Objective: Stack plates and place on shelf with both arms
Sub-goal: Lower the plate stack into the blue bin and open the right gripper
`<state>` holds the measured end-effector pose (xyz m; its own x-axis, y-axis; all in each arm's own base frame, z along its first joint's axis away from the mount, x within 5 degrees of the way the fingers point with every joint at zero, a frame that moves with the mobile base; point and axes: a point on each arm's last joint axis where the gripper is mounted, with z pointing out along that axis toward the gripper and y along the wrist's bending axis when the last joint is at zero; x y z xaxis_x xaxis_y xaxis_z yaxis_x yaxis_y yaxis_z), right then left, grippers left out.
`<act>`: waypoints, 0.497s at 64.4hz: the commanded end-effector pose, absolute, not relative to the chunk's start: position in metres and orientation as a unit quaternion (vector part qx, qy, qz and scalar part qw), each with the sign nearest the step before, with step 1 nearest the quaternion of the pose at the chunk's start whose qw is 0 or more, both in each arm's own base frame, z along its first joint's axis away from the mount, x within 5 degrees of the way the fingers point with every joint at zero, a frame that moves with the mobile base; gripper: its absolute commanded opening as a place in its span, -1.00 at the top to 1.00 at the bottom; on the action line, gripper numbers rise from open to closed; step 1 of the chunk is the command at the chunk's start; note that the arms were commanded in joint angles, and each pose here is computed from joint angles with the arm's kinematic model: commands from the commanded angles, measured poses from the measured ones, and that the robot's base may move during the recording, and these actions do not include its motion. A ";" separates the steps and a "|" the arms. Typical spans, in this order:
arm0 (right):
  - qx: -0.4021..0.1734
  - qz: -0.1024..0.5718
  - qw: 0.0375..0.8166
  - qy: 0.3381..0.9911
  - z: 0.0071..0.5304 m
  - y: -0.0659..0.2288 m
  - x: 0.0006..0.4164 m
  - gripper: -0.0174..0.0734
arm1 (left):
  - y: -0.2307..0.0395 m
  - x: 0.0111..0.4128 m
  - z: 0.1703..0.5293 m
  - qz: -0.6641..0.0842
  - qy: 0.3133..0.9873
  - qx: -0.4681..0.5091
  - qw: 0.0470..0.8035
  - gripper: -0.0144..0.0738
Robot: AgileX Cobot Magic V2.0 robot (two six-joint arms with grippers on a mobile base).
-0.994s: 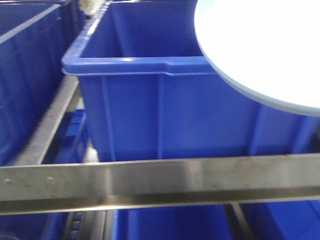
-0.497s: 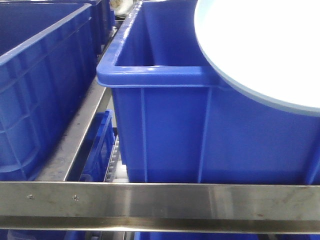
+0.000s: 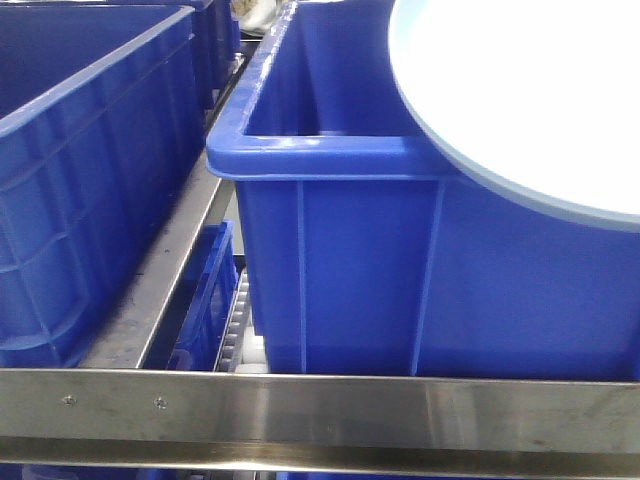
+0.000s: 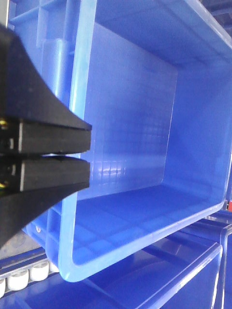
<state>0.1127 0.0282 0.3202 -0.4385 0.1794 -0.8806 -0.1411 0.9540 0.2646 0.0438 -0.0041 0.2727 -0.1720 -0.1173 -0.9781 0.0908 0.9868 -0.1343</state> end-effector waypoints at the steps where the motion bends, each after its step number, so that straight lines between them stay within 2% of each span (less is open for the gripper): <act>1: 0.015 0.157 0.580 0.799 0.338 0.027 0.114 0.57 | -0.005 0.044 0.288 -0.091 0.727 -0.011 0.680 0.48; 32: 0.015 0.157 0.581 0.799 0.338 0.027 0.114 0.57 | -0.005 0.044 0.288 -0.091 0.727 -0.011 0.680 0.48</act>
<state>0.1127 0.0282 0.3202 -0.4385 0.1794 -0.8806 -0.1411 0.9540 0.2646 0.0438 -0.0041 0.2727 -0.1720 -0.1173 -0.9781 0.0908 0.9868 -0.1343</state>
